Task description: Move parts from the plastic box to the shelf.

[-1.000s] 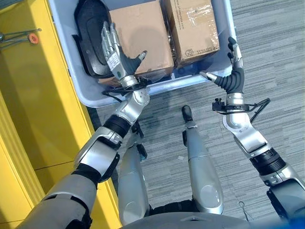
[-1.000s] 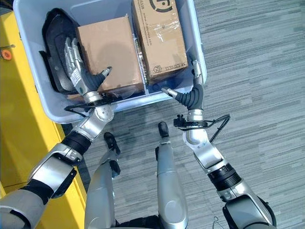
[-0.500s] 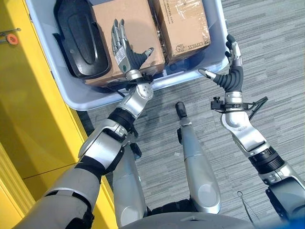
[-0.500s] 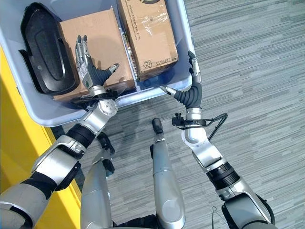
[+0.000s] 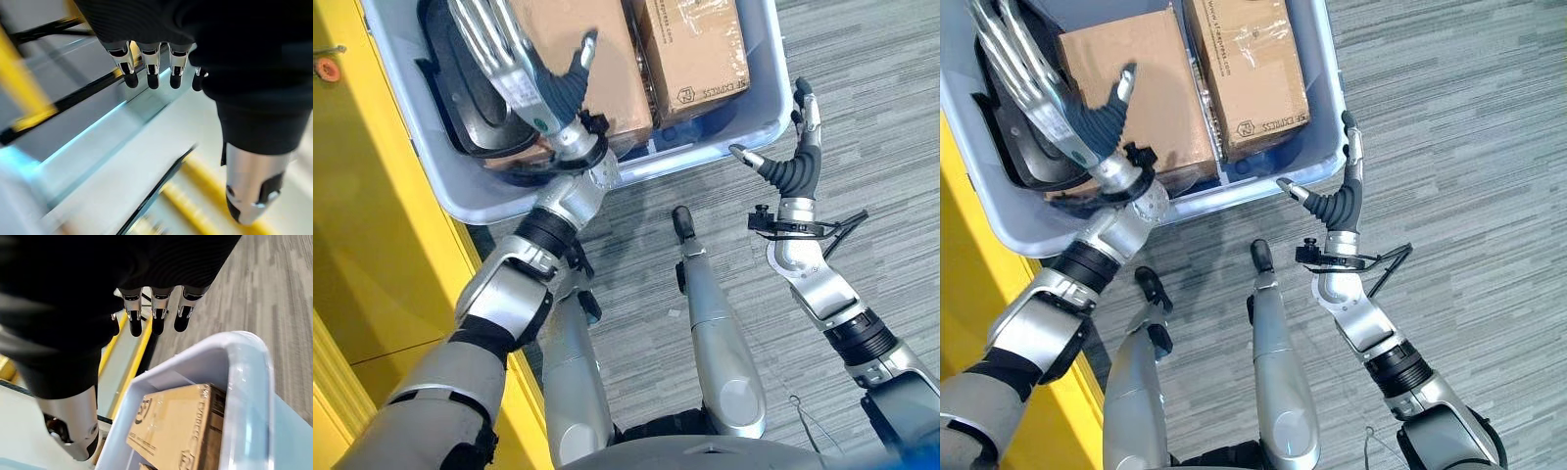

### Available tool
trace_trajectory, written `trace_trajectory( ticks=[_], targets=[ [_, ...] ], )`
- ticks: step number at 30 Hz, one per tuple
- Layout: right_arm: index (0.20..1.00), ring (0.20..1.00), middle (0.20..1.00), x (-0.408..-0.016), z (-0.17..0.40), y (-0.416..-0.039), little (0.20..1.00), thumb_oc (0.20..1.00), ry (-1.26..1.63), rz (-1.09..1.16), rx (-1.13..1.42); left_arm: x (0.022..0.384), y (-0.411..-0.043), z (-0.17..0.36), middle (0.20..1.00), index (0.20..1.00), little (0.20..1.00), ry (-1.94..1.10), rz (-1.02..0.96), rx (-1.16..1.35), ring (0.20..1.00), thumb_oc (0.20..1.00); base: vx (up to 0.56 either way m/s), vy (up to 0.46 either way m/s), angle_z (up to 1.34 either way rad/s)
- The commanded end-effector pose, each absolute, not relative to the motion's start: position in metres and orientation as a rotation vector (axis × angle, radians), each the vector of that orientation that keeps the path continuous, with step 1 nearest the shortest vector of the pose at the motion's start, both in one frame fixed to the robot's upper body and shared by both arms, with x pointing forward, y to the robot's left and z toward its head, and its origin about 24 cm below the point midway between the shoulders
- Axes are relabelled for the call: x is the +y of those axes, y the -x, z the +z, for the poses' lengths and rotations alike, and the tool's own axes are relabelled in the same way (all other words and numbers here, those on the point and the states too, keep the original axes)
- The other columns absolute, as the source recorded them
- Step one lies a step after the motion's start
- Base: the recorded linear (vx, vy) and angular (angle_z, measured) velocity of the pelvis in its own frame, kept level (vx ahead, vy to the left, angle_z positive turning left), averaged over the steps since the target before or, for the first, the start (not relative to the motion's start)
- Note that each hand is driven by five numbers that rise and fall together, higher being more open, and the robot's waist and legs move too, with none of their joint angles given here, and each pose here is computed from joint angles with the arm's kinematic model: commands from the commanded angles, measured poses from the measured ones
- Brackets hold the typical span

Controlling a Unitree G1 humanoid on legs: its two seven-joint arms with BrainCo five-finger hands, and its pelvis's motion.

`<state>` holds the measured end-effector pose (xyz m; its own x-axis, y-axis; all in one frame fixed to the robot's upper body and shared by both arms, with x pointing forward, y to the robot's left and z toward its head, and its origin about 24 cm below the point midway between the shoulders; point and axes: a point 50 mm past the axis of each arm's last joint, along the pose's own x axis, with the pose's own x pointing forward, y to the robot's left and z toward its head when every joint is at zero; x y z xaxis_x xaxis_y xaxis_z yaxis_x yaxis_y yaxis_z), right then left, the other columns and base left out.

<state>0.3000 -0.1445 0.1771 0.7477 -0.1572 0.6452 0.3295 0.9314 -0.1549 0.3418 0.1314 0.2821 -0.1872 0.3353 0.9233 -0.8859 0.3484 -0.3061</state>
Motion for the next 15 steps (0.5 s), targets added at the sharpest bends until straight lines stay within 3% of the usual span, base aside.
trace_trajectory(
  ticks=[1, 7, 15],
  targets=[
    [1.000, 1.000, 1.000, -0.135, 0.197, -0.291, 1.000, 1.000, 0.207, -0.249, -0.800, 0.134, -0.343, 0.293, 1.000, 1.000, 1.000, -0.546, 1.274, -1.311, 1.000, 1.000, 0.00, 0.050, -0.01],
    [1.000, 1.000, 1.000, -0.134, 0.199, -0.292, 1.000, 1.000, 0.205, -0.245, -0.814, 0.150, -0.365, 0.268, 1.000, 1.000, 1.000, -0.730, 1.212, -1.055, 1.000, 1.000, 0.00, 0.045, 0.00],
    [1.000, 1.000, 1.000, -0.136, 0.195, -0.295, 1.000, 1.000, 0.218, -0.234, -0.797, 0.164, -0.376, 0.244, 1.000, 1.000, 1.000, -0.695, 1.172, -0.842, 1.000, 1.000, 0.03, 0.052, 0.00]
  ],
)
